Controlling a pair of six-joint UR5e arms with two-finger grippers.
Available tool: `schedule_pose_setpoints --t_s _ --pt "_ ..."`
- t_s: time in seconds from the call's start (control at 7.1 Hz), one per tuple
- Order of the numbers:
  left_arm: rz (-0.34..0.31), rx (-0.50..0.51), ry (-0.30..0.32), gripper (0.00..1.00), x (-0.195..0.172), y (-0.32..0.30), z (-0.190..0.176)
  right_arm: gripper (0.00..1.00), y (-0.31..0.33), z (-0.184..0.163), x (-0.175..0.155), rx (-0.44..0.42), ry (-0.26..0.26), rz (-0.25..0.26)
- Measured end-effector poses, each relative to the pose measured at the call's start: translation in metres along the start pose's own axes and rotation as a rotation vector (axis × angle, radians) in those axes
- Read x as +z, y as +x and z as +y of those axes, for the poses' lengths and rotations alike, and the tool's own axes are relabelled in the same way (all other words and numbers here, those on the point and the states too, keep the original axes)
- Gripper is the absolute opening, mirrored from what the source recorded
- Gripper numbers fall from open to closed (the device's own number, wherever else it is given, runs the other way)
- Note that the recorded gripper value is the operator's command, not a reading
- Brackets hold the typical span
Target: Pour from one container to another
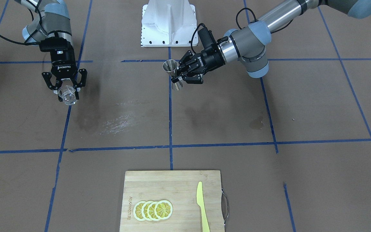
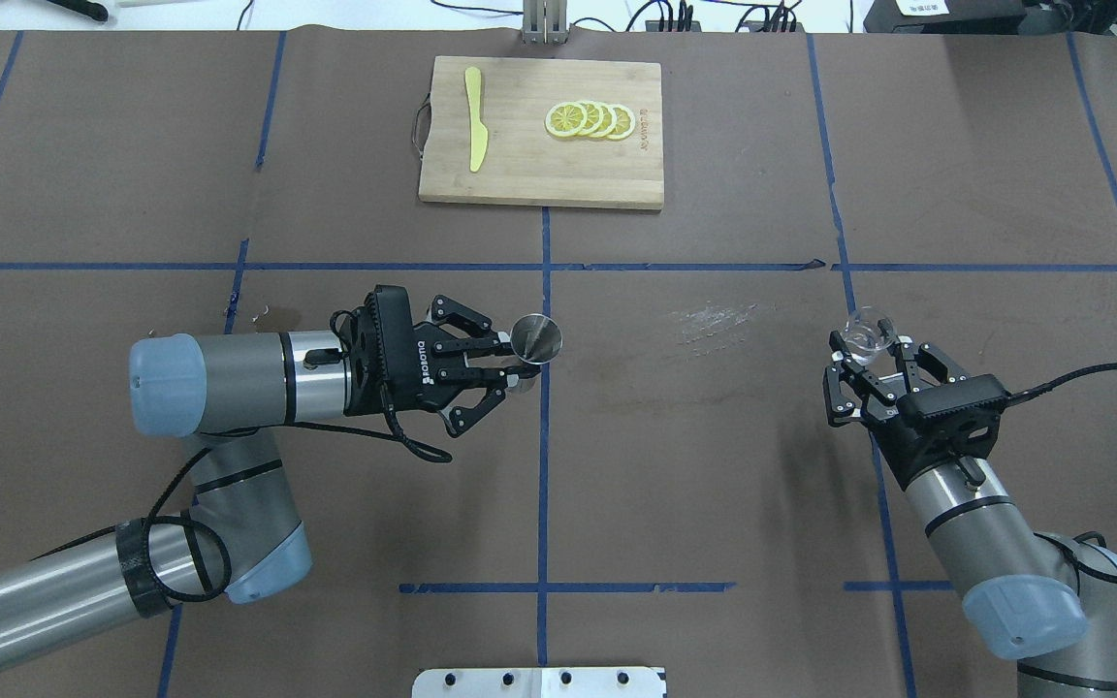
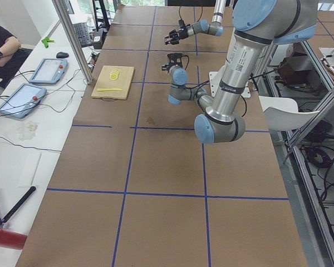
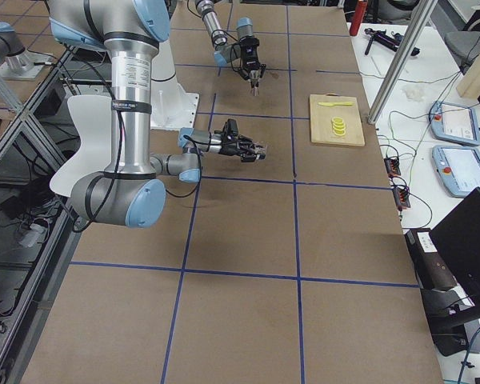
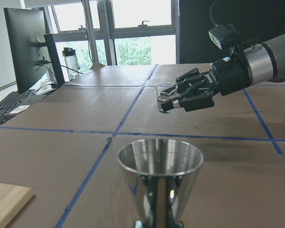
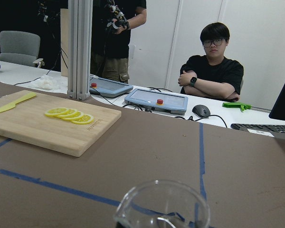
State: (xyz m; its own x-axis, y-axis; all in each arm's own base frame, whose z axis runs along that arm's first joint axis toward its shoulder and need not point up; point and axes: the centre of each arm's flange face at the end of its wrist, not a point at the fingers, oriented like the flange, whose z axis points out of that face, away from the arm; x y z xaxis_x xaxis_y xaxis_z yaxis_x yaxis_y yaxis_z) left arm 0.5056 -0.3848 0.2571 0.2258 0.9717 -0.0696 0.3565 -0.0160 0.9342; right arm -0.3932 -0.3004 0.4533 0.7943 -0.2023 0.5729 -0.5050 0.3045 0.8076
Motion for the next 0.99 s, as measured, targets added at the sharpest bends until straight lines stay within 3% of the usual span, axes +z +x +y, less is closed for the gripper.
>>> schedule_pose_setpoints --t_s 0.56,0.99 --pt "-0.041 -0.024 0.016 0.0 0.018 0.025 -0.002 0.0 -0.033 -0.051 -0.01 -0.092 0.027 -0.039" --pt "-0.044 -0.123 0.019 0.0 0.025 0.032 -0.004 0.0 -0.097 -0.09 0.002 -0.128 0.058 0.021"
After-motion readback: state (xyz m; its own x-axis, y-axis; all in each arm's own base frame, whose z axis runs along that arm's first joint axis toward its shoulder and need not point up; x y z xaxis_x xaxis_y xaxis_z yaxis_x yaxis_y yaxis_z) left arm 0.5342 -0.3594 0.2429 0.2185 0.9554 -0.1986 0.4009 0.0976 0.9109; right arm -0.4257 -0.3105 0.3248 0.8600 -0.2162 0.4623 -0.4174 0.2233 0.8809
